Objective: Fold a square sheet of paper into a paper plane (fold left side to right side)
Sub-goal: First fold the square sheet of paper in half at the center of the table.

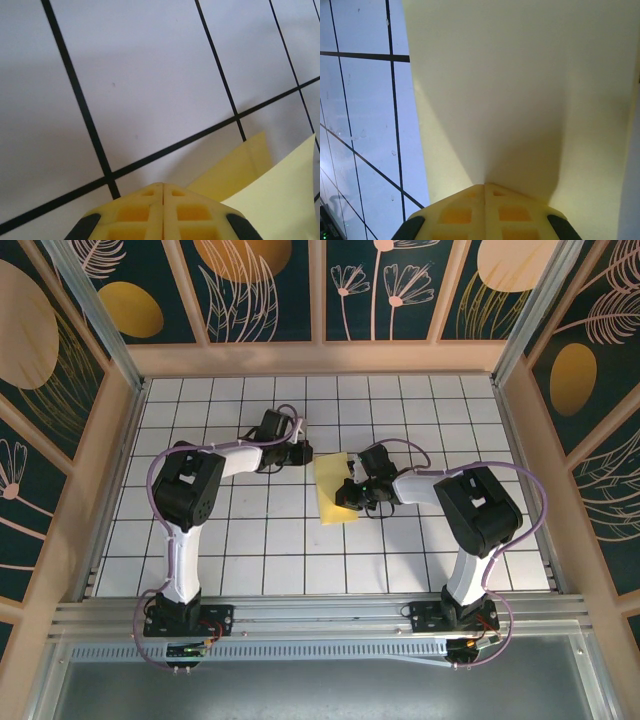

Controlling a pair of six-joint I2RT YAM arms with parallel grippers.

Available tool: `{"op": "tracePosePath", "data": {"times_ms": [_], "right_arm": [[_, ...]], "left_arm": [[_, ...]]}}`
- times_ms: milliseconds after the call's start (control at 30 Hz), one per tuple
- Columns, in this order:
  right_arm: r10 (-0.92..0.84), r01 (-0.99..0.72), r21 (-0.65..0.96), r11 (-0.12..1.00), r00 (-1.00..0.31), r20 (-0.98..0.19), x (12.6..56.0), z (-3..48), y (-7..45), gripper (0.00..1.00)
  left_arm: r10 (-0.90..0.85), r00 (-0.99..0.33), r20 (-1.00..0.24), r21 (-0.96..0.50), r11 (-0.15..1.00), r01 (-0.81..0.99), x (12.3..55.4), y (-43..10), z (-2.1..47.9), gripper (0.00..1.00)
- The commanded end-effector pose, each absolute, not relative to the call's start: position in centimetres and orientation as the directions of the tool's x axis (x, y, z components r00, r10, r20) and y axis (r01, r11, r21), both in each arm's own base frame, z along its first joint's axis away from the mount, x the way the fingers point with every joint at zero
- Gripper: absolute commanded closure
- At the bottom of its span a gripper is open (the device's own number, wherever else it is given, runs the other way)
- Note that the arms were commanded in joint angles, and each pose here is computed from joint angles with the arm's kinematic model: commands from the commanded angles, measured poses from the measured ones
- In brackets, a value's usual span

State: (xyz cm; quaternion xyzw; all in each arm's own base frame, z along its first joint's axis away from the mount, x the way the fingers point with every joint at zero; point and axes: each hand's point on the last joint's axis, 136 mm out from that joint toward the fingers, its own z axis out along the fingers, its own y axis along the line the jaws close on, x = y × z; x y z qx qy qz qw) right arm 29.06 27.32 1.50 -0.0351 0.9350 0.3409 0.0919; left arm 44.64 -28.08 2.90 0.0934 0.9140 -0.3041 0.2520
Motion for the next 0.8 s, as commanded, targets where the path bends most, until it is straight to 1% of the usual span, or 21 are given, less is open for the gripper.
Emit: {"op": "tracePosePath", "data": {"times_ms": [0, 100, 200, 333, 500, 600, 767], "right_arm": [[-0.01, -0.05, 0.51, 0.859, -0.997, -0.081, 26.3, -2.3, 24.6, 1.0], [-0.009, -0.055, 0.518, 0.854, -0.996, -0.091, 26.6, -2.1, 24.8, 1.0], [-0.009, -0.057, 0.521, 0.852, -0.995, -0.095, 26.8, -2.0, 25.0, 1.0], [-0.009, -0.058, 0.517, 0.854, -0.995, -0.097, 27.0, -2.1, 25.0, 1.0], [-0.009, -0.053, 0.502, 0.863, -0.996, -0.09, 26.8, -2.4, 24.7, 1.0], [-0.01, -0.053, 0.499, 0.865, -0.996, -0.088, 26.7, -2.6, 24.6, 1.0], [-0.011, -0.05, 0.494, 0.868, -0.997, -0.082, 26.6, -2.7, 24.5, 1.0]], "left_arm": [[0.014, -0.81, -0.586, -0.495, 0.785, 0.372, 45.2, -28.2, 6.0, 0.92], [-0.006, -0.802, -0.597, -0.516, 0.768, 0.379, 43.8, -27.8, 7.8, 0.92], [-0.026, -0.814, -0.58, -0.579, 0.717, 0.389, 41.3, -28.2, 8.7, 0.92], [0.012, -0.834, -0.552, -0.598, 0.692, 0.405, 37.8, -29.4, 8.1, 0.92], [0.057, -0.863, -0.502, -0.647, 0.637, 0.419, 34.1, -32.0, 7.2, 0.92], [0.06, -0.877, -0.476, -0.659, 0.637, 0.401, 33.1, -32.3, 6.1, 0.92], [0.067, -0.888, -0.455, -0.655, 0.65, 0.384, 33.3, -32.3, 4.7, 0.92]]}}
